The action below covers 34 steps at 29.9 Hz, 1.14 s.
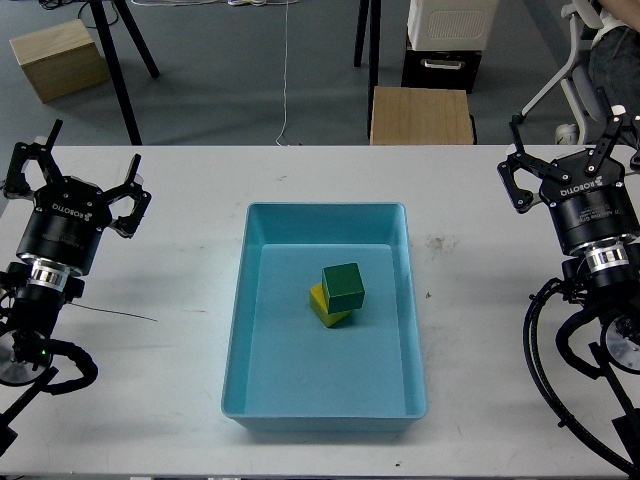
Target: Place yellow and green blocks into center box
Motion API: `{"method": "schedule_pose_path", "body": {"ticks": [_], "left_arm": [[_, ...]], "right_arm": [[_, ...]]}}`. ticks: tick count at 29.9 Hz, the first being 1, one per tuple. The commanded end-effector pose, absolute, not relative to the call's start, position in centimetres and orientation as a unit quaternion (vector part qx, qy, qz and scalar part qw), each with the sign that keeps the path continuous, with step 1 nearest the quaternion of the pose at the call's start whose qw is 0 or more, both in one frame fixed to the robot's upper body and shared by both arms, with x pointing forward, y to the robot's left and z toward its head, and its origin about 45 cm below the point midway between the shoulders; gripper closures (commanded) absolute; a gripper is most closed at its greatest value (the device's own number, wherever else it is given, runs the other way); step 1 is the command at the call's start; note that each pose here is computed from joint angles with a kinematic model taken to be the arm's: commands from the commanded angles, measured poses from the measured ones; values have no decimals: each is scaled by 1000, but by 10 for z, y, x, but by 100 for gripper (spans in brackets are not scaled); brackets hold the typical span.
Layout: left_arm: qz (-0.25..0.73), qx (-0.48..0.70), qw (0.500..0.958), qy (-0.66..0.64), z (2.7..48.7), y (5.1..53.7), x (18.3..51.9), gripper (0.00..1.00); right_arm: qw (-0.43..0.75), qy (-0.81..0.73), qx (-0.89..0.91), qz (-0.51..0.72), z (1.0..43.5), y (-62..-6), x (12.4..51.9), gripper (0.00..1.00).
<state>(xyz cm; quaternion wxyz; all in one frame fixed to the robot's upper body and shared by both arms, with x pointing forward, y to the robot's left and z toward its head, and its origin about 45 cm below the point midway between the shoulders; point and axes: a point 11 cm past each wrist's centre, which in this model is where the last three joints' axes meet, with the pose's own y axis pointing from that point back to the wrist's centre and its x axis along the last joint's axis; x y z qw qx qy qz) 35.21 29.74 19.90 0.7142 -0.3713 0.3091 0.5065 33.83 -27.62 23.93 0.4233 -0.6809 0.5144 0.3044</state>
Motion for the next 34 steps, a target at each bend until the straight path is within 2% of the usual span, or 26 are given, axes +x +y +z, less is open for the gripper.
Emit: {"method": "schedule_pose_path", "body": {"ticks": [1, 5, 9, 20, 34], "left_arm": [[494, -411, 672, 368, 176, 286, 329, 0], [502, -441, 622, 409, 162, 288, 319, 0], [511, -451, 594, 427, 152, 293, 312, 0], [508, -452, 587, 440, 148, 289, 302, 0], [497, -472, 563, 461, 148, 281, 297, 0]], "right_arm": [[438, 520, -638, 361, 209, -276, 316, 1], [468, 516, -607, 383, 198, -280, 300, 1], [472, 527, -589, 390, 189, -289, 290, 1], [511, 510, -560, 406, 176, -300, 268, 1], [525, 503, -556, 404, 175, -301, 264, 1]]}}
